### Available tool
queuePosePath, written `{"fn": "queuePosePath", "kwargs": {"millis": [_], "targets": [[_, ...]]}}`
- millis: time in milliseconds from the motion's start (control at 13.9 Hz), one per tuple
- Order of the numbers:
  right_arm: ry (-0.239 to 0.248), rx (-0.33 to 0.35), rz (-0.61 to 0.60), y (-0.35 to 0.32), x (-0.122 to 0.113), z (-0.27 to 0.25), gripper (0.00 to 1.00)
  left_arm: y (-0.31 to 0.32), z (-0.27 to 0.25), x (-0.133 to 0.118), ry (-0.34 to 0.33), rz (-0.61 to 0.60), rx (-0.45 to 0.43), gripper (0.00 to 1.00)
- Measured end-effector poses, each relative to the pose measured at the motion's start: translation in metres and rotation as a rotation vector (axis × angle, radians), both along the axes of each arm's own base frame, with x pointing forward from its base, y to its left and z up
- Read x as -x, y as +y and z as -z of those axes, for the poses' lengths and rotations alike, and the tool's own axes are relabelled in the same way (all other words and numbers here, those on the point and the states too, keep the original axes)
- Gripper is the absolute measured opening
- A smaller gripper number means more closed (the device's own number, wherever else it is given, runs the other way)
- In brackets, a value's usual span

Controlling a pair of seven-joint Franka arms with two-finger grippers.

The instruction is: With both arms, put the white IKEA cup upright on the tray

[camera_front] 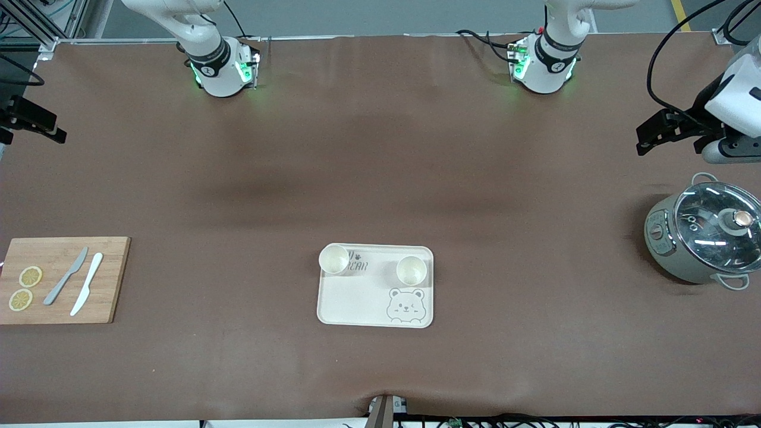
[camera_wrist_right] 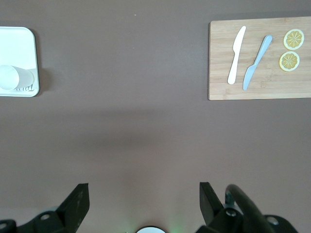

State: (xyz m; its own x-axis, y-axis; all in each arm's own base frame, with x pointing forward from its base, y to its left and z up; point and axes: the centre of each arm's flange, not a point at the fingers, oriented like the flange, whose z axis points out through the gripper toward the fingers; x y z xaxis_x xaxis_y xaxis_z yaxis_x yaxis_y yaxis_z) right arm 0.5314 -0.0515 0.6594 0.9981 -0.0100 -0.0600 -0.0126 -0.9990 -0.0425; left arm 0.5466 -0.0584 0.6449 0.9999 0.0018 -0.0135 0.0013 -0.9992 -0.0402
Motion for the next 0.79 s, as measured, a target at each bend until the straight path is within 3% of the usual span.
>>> {"fn": "queuePosePath", "kwargs": {"millis": [789], "targets": [[0.005, 0.000, 0.000, 0.0000, -0.0009, 0.0021, 1.00, 0.0003, 0.0064, -0.0034, 0.012, -0.001, -0.001, 1.00]]}}
